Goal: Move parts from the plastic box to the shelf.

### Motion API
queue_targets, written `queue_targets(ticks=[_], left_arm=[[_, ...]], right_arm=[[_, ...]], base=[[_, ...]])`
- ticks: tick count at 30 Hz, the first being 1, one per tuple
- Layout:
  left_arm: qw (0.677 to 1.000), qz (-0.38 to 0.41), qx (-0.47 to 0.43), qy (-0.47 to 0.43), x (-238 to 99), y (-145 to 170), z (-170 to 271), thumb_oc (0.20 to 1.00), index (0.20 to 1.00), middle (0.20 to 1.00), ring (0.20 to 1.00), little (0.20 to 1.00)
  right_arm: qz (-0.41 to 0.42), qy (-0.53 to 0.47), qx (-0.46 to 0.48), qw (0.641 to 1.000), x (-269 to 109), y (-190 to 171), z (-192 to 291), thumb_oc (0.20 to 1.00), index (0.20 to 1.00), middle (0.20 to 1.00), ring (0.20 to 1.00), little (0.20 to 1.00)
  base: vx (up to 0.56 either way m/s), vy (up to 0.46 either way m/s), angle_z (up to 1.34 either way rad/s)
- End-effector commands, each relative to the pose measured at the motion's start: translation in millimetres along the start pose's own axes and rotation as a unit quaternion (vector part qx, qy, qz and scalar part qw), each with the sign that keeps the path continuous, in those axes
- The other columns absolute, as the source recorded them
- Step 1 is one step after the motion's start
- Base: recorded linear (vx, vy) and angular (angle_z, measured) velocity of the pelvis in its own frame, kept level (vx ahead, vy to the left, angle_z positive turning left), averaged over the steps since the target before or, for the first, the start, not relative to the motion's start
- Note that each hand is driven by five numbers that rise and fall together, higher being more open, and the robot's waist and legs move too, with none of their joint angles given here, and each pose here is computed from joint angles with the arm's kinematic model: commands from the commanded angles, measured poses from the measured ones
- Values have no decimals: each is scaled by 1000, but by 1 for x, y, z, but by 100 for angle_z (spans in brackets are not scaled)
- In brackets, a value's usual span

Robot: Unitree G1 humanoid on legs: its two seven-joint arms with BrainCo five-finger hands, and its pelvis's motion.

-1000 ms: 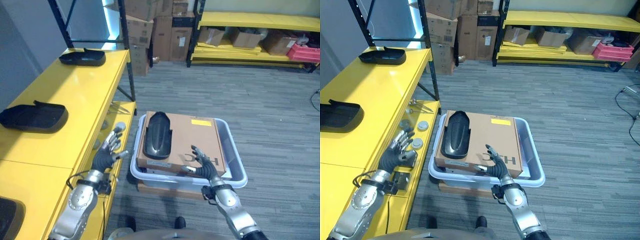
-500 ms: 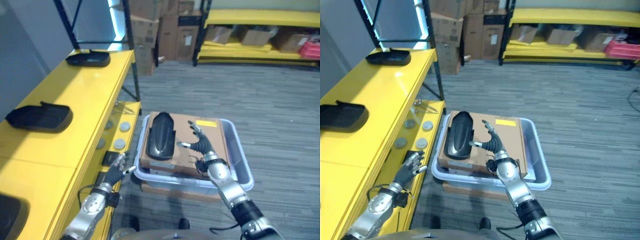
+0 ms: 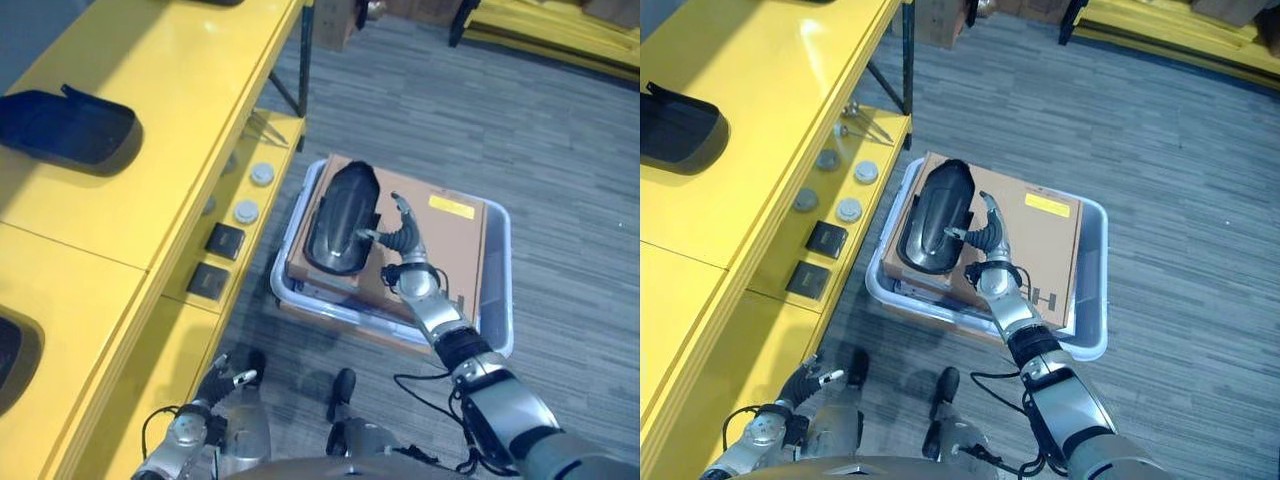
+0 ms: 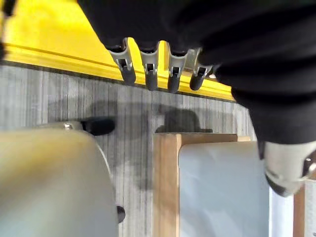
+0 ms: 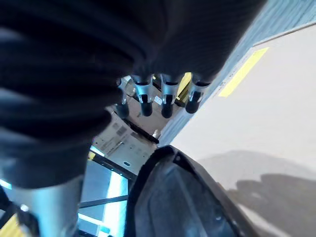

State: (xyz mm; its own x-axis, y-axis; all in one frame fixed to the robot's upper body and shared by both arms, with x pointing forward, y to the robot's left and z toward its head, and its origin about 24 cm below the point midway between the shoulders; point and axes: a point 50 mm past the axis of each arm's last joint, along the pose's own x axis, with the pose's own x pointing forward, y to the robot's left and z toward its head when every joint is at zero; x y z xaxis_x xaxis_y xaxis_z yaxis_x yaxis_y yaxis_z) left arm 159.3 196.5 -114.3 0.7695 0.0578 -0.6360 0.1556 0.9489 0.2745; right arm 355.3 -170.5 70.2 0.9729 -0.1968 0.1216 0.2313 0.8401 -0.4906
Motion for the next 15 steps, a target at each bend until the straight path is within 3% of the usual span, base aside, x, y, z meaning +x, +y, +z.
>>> queue_targets(ticks=[1,5,9,15], left_arm=[[999,28,22,-9,4,-1,3,1000,1000,1000,1000,1000],[995,88,-32,41,3,7,-16,1000,1000,1000,1000,1000],[992,98,-39,65,0,9,-26,1000,1000,1000,1000,1000],[990,98,-39,90,3,19,-32,1000,1000,1000,1000,1000]], right_arm=[[-48,-46,1,998,17,-16,26,1000,1000,1000,1000,1000],[-70,-23,-3,997,26,-19,26,1000,1000,1000,1000,1000],[-70,0,-16,997,31,-20,21,1000,1000,1000,1000,1000],[7,101,-92,991,28,-5,-14,1000,1000,1000,1000,1000]], base=[[-13,-6,6],[-7,3,11],[-4,8,8],[3,13,7]])
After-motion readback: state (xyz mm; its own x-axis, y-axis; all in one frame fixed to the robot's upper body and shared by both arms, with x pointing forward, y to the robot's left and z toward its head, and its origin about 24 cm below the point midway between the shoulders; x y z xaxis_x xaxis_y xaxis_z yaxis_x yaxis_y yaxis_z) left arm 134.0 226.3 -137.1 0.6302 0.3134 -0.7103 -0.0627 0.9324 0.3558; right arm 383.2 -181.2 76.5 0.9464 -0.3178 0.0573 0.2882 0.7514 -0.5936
